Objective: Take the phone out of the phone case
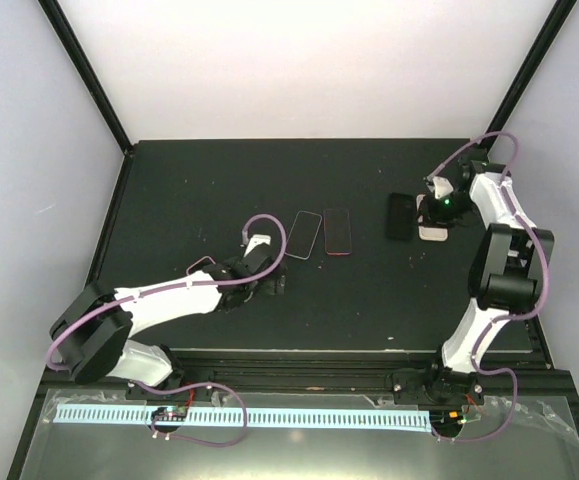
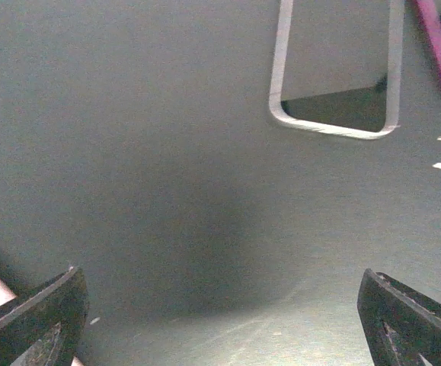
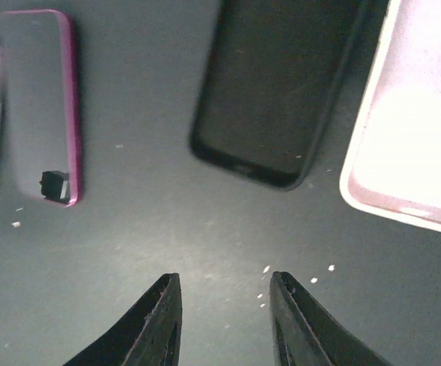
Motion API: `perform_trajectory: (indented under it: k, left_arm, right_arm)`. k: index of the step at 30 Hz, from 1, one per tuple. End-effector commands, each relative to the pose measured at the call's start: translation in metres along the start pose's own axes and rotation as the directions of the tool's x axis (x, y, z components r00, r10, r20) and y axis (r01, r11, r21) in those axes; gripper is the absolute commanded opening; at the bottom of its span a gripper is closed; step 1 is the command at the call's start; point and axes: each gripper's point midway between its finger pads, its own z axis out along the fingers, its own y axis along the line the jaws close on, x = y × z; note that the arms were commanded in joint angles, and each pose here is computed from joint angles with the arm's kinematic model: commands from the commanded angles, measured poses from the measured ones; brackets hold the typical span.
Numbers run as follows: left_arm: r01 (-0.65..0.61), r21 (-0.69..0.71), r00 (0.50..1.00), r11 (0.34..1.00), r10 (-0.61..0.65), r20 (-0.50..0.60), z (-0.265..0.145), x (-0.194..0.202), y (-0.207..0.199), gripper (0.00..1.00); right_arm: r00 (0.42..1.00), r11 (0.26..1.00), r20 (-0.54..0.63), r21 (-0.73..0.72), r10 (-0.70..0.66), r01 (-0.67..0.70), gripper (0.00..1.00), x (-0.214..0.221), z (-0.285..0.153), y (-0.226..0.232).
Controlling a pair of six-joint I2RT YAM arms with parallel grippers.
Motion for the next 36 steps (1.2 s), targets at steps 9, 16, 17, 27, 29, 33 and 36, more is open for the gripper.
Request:
perform_trajectory:
  k: [9,16,17,27,29,33,36]
  left_arm:
    - [0.409,-0.315,0.894,0.857,-0.445,-0.052,-0.029,0.028,0.110,0.99]
    - [0.534,-0.374,0.803,0.759,-0.593,-0.057,-0.043,0.029,0.144,0.99]
    - [0.539,-0.378,0.795,0.753,-0.603,-0.068,-0.042,0.029,0.146,0.99]
    - [0.574,-0.429,0.694,0.698,-0.692,-0.198,-0.014,0.033,0.165,0.99]
    - [0.573,-0.428,0.671,0.699,-0.700,-0.244,-0.005,0.034,0.164,0.99]
    - [0.534,-0.464,0.654,0.707,-0.693,-0.303,0.004,0.029,0.166,0.99]
    - [0.522,-0.477,0.647,0.708,-0.692,-0.319,0.007,0.027,0.166,0.99]
  right_arm:
    - [0.879,0.949,0.368,0.037,-0.303,0.312,0.34,0.020,-0.092,0.093]
    - [0.748,0.897,0.547,0.013,-0.377,0.443,1.00,0.046,-0.091,0.125]
    - [0.754,0.885,0.537,-0.026,-0.379,0.464,1.00,0.053,-0.085,0.129]
    - [0.728,0.842,0.528,-0.046,-0.437,0.538,0.96,0.072,-0.086,0.139]
    - [0.723,0.836,0.532,-0.052,-0.440,0.547,0.94,0.074,-0.086,0.140]
    - [0.720,0.821,0.531,-0.076,-0.447,0.566,0.93,0.080,-0.084,0.144]
    - [0.723,0.822,0.525,-0.074,-0.449,0.564,0.93,0.080,-0.083,0.143]
